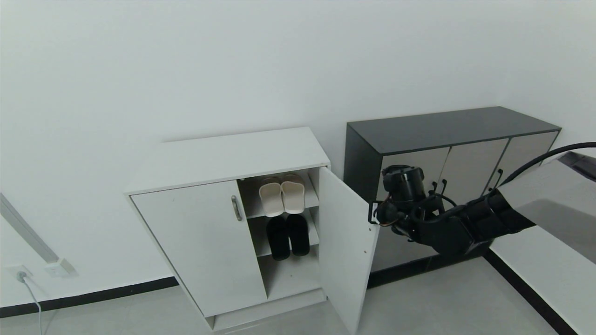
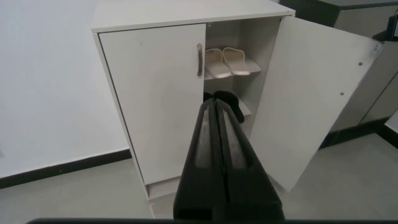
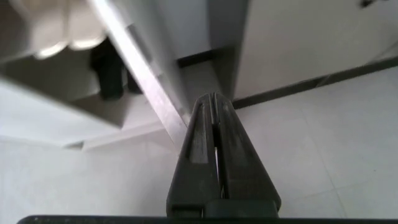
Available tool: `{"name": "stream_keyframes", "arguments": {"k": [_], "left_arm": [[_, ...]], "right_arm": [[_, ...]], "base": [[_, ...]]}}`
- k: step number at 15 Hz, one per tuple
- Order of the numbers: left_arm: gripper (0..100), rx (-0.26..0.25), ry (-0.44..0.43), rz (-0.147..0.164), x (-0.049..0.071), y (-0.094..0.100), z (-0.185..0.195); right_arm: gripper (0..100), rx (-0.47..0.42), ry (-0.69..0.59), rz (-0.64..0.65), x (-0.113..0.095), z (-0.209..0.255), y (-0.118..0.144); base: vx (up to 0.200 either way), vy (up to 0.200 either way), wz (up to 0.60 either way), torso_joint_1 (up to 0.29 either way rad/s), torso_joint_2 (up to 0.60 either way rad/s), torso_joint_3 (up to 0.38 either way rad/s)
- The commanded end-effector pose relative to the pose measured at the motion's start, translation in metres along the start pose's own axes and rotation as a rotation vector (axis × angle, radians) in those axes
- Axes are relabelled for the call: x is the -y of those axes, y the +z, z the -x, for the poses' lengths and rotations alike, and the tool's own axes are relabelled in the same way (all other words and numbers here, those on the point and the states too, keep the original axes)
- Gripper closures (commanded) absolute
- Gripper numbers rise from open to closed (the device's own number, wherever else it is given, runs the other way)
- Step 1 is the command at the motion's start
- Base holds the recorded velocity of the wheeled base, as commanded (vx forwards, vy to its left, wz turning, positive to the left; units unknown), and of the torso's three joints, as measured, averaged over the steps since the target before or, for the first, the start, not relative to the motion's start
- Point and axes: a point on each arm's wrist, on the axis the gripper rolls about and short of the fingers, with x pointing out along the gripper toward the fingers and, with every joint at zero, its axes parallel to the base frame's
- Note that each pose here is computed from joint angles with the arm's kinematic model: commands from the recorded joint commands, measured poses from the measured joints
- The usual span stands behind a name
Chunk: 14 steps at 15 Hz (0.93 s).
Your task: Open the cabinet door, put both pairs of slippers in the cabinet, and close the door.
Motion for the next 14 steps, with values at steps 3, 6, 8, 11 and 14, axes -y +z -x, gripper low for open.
{"name": "stream_keyframes", "arguments": {"k": [3, 6, 8, 11, 14], "left_arm": [[100, -0.001, -0.001, 0.0, 0.0, 0.0, 0.0], [100, -0.001, -0.001, 0.0, 0.0, 0.0, 0.0], [100, -0.001, -0.001, 0.0, 0.0, 0.0, 0.0], [100, -0.001, -0.001, -0.001, 0.0, 0.0, 0.0], [100, -0.001, -0.001, -0.001, 0.0, 0.0, 0.0]], "right_arm": [[100, 0.015, 0.159, 0.037, -0.044, 0.049, -0.016], [100, 0.022, 0.29, 0.063, -0.062, 0.081, -0.031], [100, 0.034, 0.331, 0.108, -0.061, 0.089, -0.037], [100, 0.02, 0.356, 0.148, -0.056, 0.091, -0.044], [100, 0.021, 0.353, 0.17, -0.057, 0.09, -0.045]], "base": [[0.0, 0.0, 0.0, 0.0, 0.0, 0.0], [0.0, 0.0, 0.0, 0.0, 0.0, 0.0], [0.0, 0.0, 0.0, 0.0, 0.0, 0.0], [0.0, 0.0, 0.0, 0.0, 0.0, 0.0], [0.0, 0.0, 0.0, 0.0, 0.0, 0.0]]}}
